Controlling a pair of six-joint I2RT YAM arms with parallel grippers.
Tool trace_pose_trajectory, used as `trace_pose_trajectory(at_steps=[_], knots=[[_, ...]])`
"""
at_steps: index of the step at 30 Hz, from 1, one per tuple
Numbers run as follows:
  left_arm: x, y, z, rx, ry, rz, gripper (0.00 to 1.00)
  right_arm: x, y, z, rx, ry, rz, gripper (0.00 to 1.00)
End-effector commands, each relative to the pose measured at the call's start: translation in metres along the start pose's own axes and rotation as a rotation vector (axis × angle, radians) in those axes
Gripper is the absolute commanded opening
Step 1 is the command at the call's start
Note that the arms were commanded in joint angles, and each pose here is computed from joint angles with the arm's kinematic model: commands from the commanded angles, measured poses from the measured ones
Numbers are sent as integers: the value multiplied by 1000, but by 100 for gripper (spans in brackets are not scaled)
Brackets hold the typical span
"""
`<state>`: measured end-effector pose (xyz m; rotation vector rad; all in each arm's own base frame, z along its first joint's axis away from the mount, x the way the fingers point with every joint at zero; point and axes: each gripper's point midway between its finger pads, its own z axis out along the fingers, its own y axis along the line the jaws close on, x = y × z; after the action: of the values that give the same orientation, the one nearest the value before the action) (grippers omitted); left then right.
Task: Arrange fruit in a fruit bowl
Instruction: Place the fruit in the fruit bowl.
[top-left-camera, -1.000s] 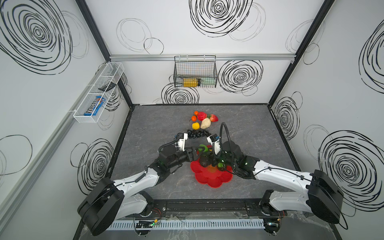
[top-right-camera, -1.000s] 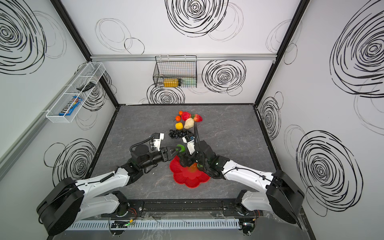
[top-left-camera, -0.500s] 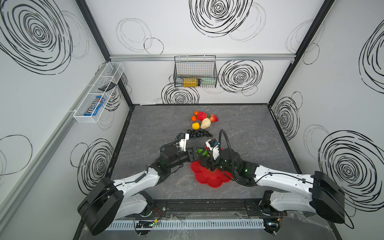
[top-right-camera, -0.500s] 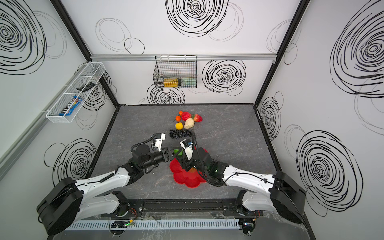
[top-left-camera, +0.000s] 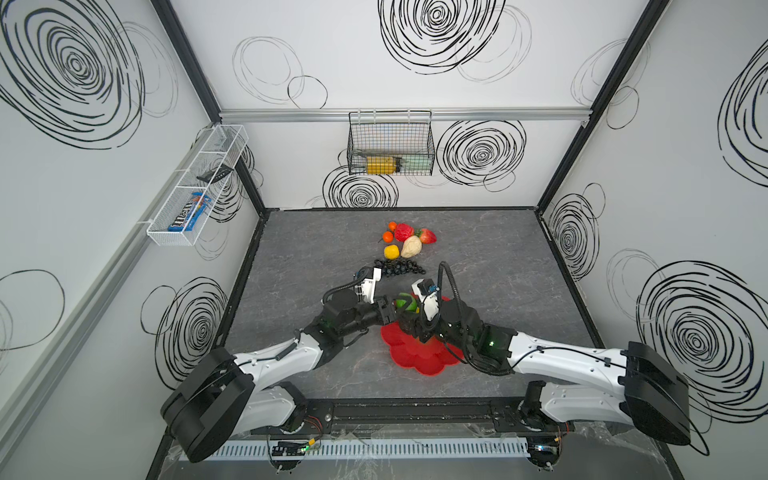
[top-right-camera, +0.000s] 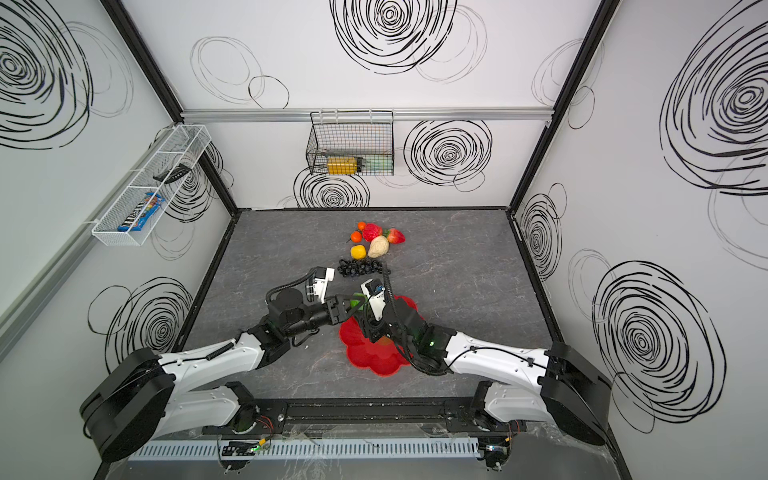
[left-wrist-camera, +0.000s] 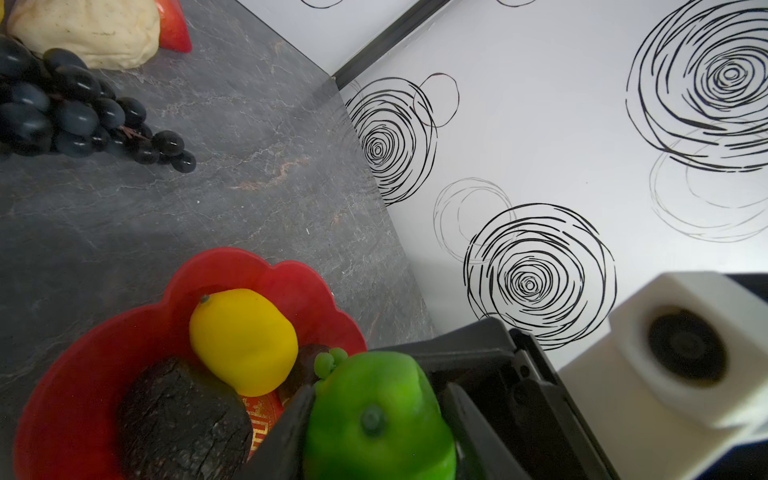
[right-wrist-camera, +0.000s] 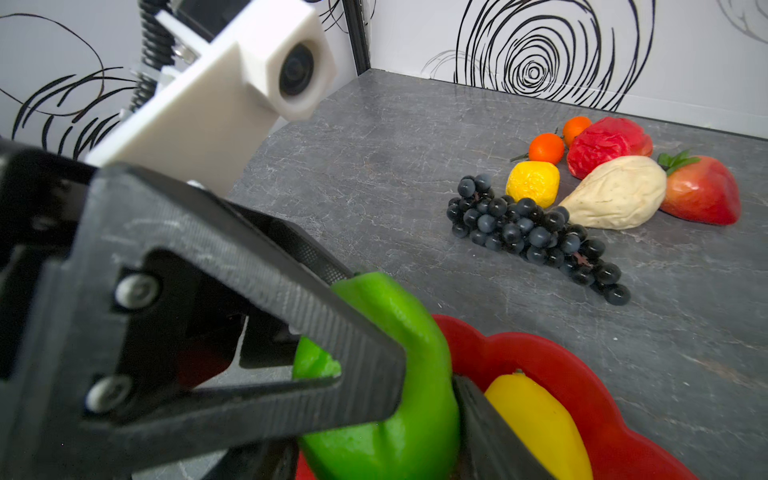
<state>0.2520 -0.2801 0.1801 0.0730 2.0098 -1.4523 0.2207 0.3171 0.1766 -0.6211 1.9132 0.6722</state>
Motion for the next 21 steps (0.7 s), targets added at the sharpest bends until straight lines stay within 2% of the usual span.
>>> trace_pose_trajectory(at_steps=[1,7,14,21], knots=[[-10,-15,3,49,-21,31,48,-11,1,-3,8,-48,0,62],[-14,-13,1,18,-37,58,45,-12,-1,-3,20,-41,4,66],[-20,1,-6,-97,-51,130,45,-18,-11,-16,20,-48,16,89],[-13,14,-14,-275,-39,277,45,-22,-50,-46,96,-101,52,94]])
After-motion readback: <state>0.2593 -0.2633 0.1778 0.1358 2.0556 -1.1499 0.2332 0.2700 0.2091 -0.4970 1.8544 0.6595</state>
